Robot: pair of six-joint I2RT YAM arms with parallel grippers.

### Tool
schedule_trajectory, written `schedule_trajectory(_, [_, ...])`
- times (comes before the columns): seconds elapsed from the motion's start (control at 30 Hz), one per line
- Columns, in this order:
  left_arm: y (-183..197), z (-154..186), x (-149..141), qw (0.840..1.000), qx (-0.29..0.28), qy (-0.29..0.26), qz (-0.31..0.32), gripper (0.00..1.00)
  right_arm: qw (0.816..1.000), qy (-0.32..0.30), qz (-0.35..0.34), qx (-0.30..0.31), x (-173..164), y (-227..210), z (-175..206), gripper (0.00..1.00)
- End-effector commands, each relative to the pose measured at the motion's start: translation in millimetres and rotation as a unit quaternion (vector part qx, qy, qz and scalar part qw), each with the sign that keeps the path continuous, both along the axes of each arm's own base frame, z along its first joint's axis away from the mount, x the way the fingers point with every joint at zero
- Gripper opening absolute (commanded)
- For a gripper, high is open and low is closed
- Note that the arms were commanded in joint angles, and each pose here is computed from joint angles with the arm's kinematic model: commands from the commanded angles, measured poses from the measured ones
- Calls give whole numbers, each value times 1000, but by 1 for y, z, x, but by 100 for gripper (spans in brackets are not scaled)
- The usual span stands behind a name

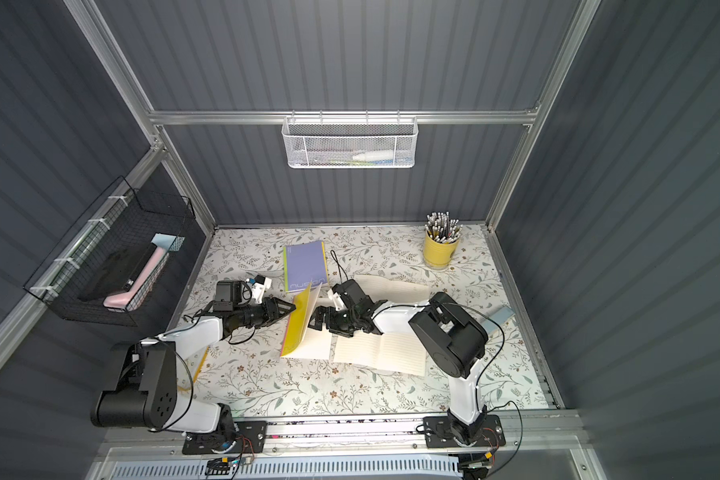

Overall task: Close the notebook
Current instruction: Close the notebook at the center of the board.

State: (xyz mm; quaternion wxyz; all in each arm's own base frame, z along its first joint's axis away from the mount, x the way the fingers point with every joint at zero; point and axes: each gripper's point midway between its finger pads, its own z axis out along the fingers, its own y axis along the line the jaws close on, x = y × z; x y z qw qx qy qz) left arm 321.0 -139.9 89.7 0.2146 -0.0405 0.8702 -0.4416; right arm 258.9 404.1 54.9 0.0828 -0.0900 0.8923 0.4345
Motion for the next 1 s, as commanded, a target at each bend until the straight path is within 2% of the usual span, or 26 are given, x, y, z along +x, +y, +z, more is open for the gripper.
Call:
schedule_trajectory(0.0, [2,-14,-10,1000,4,15,-6,42,1000,-21,-1,-3,4,1,16,99])
schedule_trajectory(0.2, [7,-37,-18,999,20,40,6,42,999,-36,-6,-6,8,-2,30,99])
schedule_trajectory(0.63, [15,-63,-24,996,46,75,24,41,997,-72,-7,13,17,5,74,99])
schedule_trajectory(0.97, [22,-69,-27,992,77,90,31,42,998,-50,3,42,15,20,67,99])
